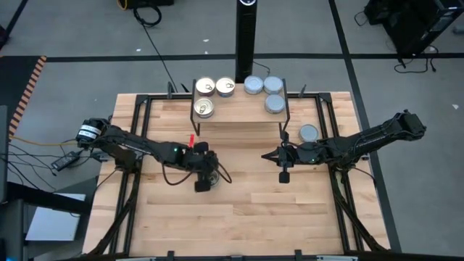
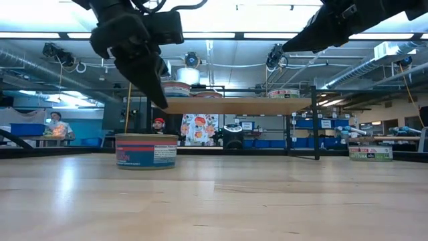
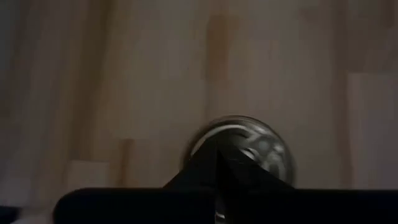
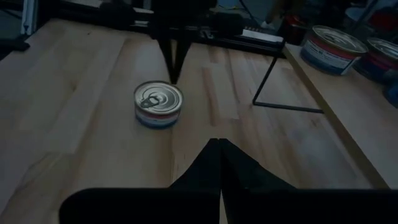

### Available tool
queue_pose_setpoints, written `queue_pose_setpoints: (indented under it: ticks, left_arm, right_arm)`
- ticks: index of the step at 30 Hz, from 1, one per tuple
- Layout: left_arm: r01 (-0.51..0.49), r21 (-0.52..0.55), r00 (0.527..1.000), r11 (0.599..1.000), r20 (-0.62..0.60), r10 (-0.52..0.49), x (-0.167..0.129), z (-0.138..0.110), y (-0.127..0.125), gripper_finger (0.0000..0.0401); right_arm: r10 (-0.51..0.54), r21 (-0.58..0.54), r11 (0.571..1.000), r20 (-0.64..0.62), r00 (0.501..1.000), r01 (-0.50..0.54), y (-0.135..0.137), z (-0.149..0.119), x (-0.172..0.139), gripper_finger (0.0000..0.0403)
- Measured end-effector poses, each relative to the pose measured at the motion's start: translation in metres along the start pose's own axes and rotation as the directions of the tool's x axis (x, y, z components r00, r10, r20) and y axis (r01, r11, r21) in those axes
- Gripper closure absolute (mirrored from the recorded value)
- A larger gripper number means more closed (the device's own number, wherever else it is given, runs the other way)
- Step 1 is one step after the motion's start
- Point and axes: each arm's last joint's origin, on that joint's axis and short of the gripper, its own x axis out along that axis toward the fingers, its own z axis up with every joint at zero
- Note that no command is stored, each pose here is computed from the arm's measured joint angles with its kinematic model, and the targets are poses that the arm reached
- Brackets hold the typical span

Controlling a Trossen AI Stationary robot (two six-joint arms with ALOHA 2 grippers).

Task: Stack canned seafood by type on shelf
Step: Put the blue tuna can on the shelf aligned with the other blue tuna can

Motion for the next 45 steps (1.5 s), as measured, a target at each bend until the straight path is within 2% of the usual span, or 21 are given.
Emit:
queue_pose_setpoints:
  ticks: [6,17,22,34,45]
  left_arm:
    - [0.045,0.026,0.999,0.999,-0.009,-0.045,-0.001,-0.001,-0.006,0.0365]
    - [0.092,0.101,0.996,0.991,-0.011,-0.091,-0.007,-0.007,-0.031,0.0272]
    - [0.098,0.12,0.994,0.988,-0.051,-0.092,-0.009,-0.013,-0.037,0.0243]
    - [0.129,0.227,0.99,0.965,-0.078,-0.114,-0.015,-0.022,-0.055,0.0234]
    - [0.128,0.202,0.99,0.971,-0.078,-0.114,-0.015,-0.022,-0.055,0.0234]
  right_arm:
    - [0.0,0.0,1.0,0.0,1.0,0.0,0.0,0.0,0.0,0.0395]
    - [-0.001,0.0,1.0,0.001,1.0,0.001,0.0,0.0,0.0,0.0395]
    - [-0.001,0.0,1.0,0.001,1.0,0.001,0.0,0.0,0.0,0.0395]
    - [-0.001,0.0,1.0,0.002,1.0,0.001,0.0,0.0,0.0,0.0395]
    - [-0.001,0.0,1.0,0.001,1.0,0.001,0.0,0.0,0.0,0.0395]
